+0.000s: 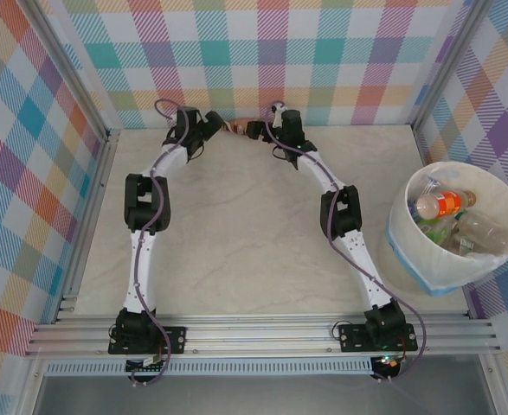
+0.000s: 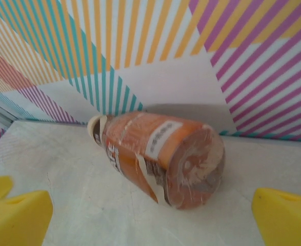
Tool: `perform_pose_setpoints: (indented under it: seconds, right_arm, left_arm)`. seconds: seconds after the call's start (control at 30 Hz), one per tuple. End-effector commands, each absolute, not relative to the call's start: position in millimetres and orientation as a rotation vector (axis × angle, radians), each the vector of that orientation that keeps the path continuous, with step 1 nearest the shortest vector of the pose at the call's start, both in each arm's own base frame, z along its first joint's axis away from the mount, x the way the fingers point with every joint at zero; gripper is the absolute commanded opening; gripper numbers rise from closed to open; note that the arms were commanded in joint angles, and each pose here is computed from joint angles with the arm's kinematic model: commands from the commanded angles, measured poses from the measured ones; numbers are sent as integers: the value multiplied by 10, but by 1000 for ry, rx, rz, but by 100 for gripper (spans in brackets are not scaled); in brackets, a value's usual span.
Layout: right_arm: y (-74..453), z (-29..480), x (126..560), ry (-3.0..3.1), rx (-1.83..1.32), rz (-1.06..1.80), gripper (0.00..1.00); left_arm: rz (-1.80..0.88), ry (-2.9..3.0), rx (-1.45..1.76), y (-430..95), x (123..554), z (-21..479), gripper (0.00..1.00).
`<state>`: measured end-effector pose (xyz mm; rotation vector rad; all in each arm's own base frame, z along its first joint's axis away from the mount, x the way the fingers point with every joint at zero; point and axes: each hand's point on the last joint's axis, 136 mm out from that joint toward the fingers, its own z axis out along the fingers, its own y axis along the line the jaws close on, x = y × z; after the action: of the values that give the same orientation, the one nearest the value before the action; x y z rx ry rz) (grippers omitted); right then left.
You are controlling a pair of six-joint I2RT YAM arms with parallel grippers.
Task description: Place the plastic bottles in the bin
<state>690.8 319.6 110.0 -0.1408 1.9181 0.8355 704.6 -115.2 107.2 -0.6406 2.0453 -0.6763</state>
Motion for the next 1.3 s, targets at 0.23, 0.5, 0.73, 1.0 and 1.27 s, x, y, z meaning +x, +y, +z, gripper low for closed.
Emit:
perform_pose_setpoints:
  seconds: [0.23,0.5,0.73,1.0,1.27]
  right_arm:
    - [3158,1102,7069,1798,72,962,100]
    - [3422,1067,6957,1743,19,1057,100]
    - [3652,1304,6848,1656,-73,1048,100]
    - [4290,1661,6325,1574,-374,1184,100]
    - [4745,1995,5678,1547,-692,1330,100]
  left_arm:
    - [-790,1951,-547,-1221,7447,890,100]
    - [-892,1932,-472,-1394,7462,734,100]
    - [-894,1983,-463,-1460,7404,644,100]
    - [-864,2039,-465,-1462,7338,590,100]
    - [-682,2181,-689,-946,7101,703,100]
